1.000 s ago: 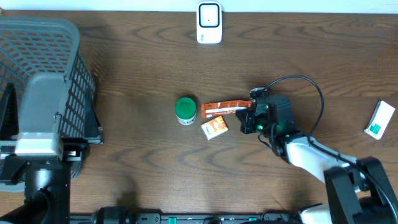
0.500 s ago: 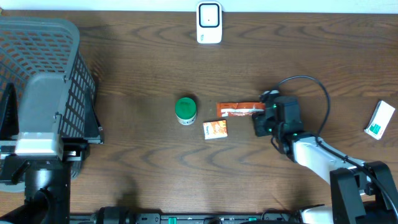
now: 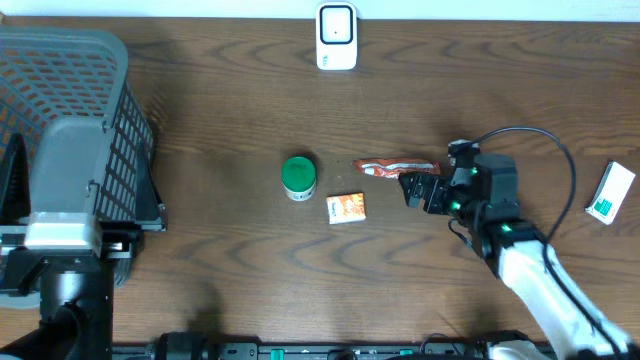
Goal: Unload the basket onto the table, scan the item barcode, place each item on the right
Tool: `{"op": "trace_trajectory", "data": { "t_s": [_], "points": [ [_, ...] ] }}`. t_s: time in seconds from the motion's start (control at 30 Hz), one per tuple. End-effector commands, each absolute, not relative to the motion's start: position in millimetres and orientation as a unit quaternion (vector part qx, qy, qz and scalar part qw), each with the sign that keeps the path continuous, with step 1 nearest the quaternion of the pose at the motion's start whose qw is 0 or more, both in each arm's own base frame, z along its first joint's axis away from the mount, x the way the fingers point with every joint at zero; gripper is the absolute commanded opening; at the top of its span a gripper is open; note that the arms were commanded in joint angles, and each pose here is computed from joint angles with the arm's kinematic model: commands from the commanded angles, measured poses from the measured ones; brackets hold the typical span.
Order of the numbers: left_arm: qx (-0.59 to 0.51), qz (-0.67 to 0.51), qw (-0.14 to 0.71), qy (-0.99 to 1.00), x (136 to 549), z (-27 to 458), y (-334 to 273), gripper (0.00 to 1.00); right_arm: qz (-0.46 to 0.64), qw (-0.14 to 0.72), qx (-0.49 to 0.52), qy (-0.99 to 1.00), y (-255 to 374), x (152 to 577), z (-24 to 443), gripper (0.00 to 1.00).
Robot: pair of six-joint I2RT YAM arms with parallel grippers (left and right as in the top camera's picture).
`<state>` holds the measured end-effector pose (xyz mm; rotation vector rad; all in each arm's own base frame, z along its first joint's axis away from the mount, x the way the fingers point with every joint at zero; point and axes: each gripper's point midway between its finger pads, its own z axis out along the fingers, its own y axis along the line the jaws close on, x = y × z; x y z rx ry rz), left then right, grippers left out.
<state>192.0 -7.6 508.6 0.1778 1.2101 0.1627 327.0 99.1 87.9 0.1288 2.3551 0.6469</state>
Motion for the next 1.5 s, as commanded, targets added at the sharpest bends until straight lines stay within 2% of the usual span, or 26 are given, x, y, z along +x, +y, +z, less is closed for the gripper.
{"op": "trace_trajectory", "data": {
  "t_s": [0.0, 0.07, 0.23, 0.4, 0.6, 0.83, 1.03, 1.23, 1.47],
  "points": [
    [0.088, 0.069, 0.821, 0.560, 187, 512, -11, 0.99, 0.307, 0.367, 0.104, 0.872, 106, 334, 130, 0.79],
    [0.088, 0.069, 0.821, 0.560, 187, 512, -11, 0.99, 0.322, 0.366, 0.136, 0.862, 106, 339, 134, 0.01],
    [0.088, 0.069, 0.821, 0.560, 187, 512, -11, 0.99, 0.351, 0.356, 0.172, 0.849, 117, 361, 118, 0.01],
    [0.088, 0.069, 0.821, 0.560, 187, 512, -11, 0.99, 0.373, 0.340, 0.153, 0.850, 152, 388, 97, 0.01],
    [0.088, 0.069, 0.821, 0.560, 187, 512, -11, 0.99, 0.329, 0.249, 0.111, 0.904, 187, 399, 49, 0.01],
    [0.088, 0.069, 0.821, 0.560, 187, 512, -11, 0.99, 0.265, 0.274, 0.106, 0.918, 190, 417, 55, 0.01],
    [0.088, 0.069, 0.821, 0.560, 187, 512, -11, 0.99, 0.208, 0.232, 0.094, 0.945, 182, 393, 32, 0.01],
    [0.088, 0.069, 0.821, 0.560, 187, 512, -11, 0.99, 0.207, 0.230, 0.091, 0.947, 183, 393, 28, 0.01],
    [0.088, 0.069, 0.821, 0.560, 187, 512, -11, 0.99, 0.187, 0.187, 0.058, 0.963, 187, 368, 14, 0.01]
  ]
}}
